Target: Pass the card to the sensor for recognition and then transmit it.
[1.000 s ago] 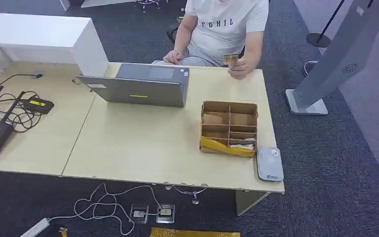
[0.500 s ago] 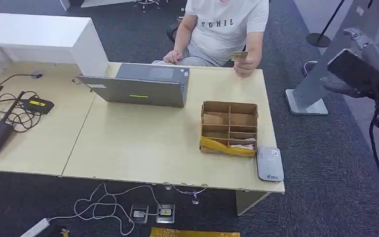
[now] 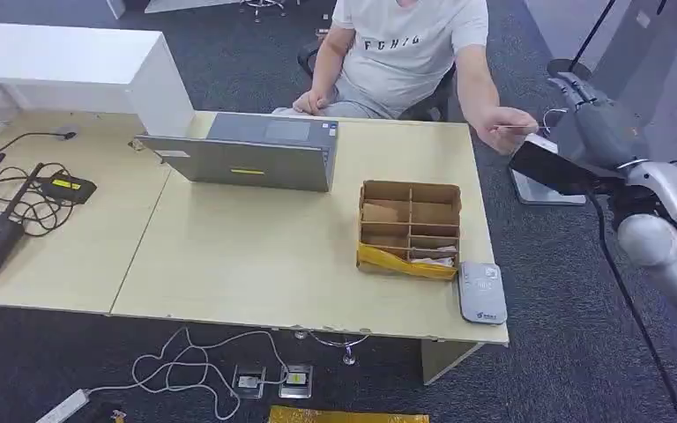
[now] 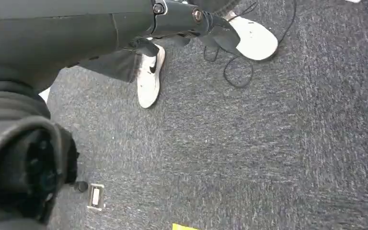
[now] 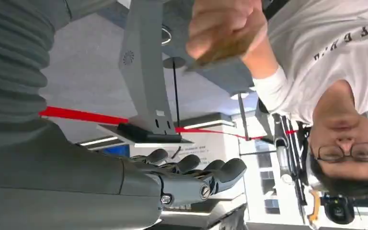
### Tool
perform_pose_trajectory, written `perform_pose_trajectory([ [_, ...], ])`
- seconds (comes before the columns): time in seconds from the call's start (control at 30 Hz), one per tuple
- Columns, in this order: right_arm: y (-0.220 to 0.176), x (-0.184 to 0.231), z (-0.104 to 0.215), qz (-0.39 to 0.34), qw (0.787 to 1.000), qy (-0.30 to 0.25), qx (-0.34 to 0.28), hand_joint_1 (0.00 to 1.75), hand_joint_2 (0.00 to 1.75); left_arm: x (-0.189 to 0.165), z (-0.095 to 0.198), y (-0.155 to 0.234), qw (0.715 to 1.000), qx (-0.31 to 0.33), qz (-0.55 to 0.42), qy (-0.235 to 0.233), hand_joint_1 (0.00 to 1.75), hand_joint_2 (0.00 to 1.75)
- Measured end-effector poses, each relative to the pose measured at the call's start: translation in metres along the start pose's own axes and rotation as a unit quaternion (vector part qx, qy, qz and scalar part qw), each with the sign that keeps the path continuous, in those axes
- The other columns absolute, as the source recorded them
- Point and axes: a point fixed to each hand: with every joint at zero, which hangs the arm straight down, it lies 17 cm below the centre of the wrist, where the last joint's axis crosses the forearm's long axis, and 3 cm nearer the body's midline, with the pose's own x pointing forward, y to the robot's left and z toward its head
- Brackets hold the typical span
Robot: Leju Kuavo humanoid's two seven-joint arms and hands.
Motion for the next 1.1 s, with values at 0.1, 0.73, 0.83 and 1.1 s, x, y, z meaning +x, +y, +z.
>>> perform_pose_trajectory([
  [0.1, 0.01, 0.001, -0.002, -0.002, 1.0, 0.002, 0.009, 0.0, 1.75, -0.001, 0.0, 0.001, 1.0, 0.0, -0.004, 0.0, 0.0, 0.0],
  [0.73, 0.054, -0.006, 0.007, 0.018, 0.997, 0.027, 0.071, 1.68, 1.75, -0.005, 0.001, -0.002, 1.0, -0.003, -0.017, 0.004, 0.0, 0.0],
  [0.83, 0.054, -0.007, 0.007, 0.025, 0.997, 0.026, 0.073, 1.57, 1.75, -0.005, 0.001, -0.002, 1.0, -0.004, -0.018, 0.004, 0.0, 0.0],
  [1.1, 0.052, -0.004, 0.006, 0.028, 0.997, 0.011, 0.069, 1.75, 1.75, -0.009, 0.001, -0.002, 1.0, -0.004, -0.012, 0.014, 0.0, 0.0],
])
